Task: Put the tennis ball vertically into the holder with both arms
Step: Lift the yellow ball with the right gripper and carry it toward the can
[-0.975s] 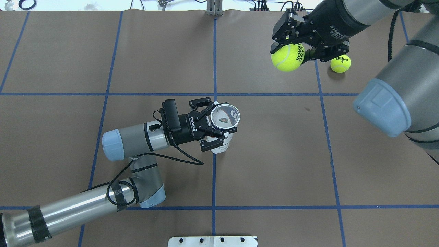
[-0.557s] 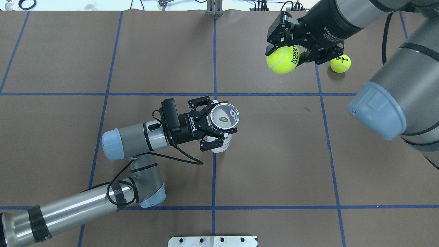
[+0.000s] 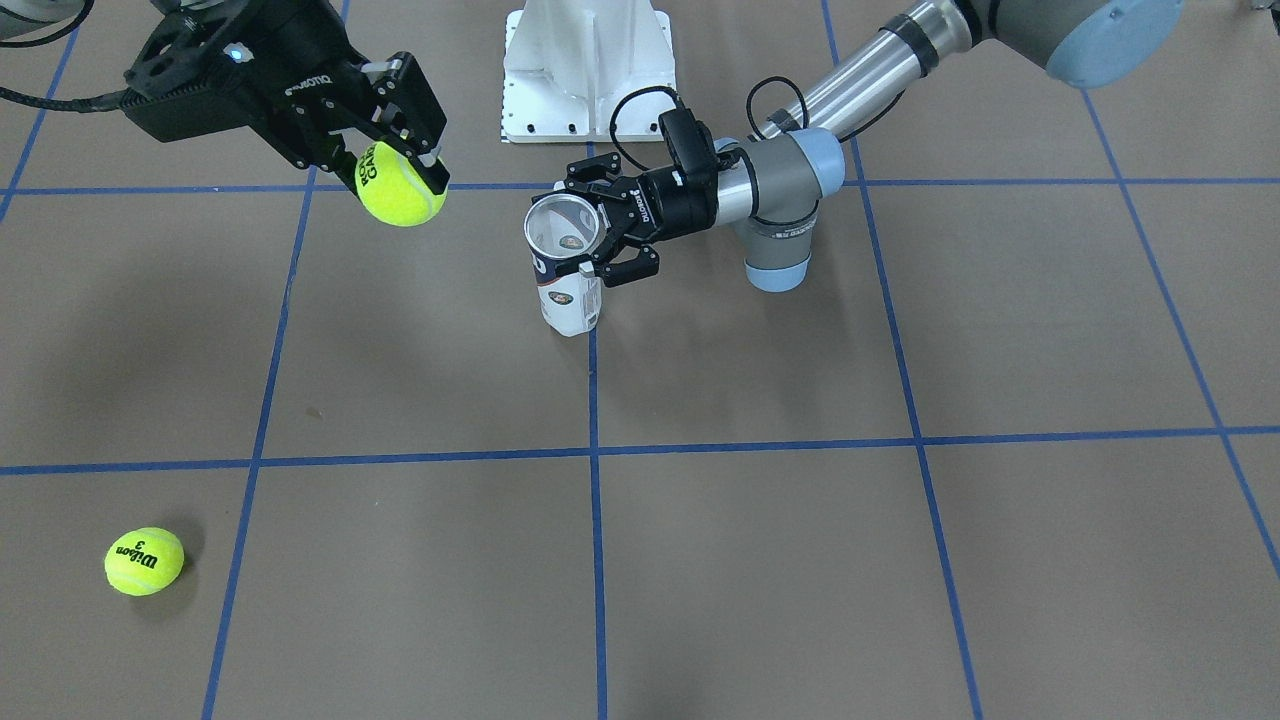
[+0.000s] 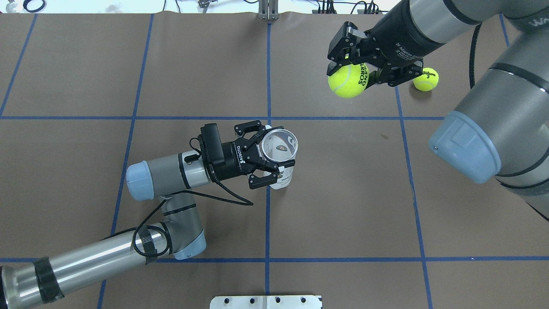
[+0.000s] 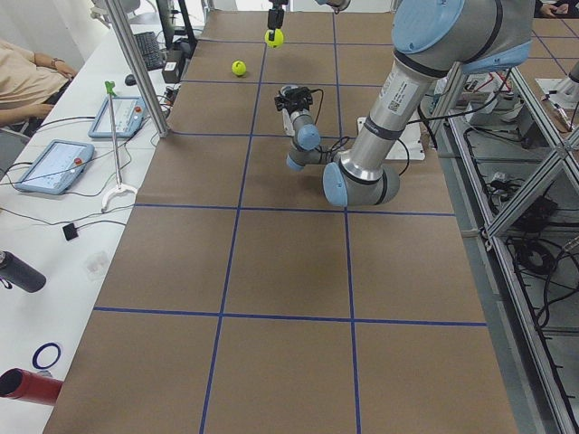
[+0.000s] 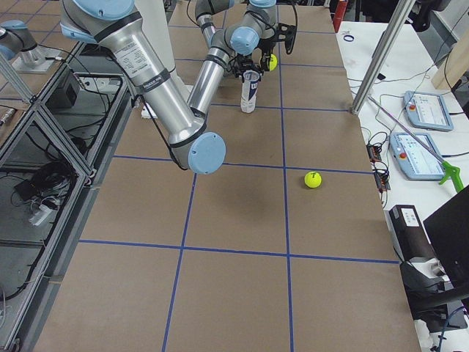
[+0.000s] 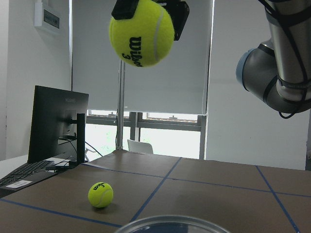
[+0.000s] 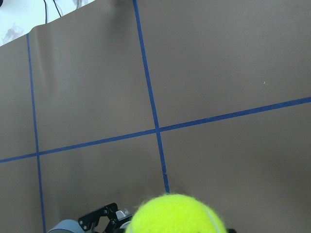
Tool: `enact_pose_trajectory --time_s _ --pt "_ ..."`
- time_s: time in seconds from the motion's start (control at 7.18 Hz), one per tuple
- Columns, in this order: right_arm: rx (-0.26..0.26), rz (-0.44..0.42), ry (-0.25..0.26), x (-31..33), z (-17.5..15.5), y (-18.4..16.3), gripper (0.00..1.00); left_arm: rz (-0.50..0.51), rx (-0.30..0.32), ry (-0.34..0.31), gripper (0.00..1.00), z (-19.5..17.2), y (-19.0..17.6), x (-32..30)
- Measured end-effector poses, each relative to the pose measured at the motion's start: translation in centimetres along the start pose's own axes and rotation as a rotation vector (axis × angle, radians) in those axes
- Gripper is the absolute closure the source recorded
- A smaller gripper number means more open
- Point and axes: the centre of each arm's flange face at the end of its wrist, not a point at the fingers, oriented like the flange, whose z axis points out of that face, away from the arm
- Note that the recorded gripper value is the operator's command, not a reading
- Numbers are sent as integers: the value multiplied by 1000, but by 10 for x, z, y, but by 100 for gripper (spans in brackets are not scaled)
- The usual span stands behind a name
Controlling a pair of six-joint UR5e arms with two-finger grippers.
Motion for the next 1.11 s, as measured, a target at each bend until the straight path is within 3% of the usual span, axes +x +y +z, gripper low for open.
enact_pose_trajectory --time_s 0.56,0.7,1.11 --pt "4 18 -10 -20 8 13 64 0 -1 -1 14 0 0 -1" --pt "12 26 -7 -28 16 21 56 0 -1 0 14 0 1 0" --pt "58 63 34 -70 60 45 54 -1 -2 1 14 0 1 1"
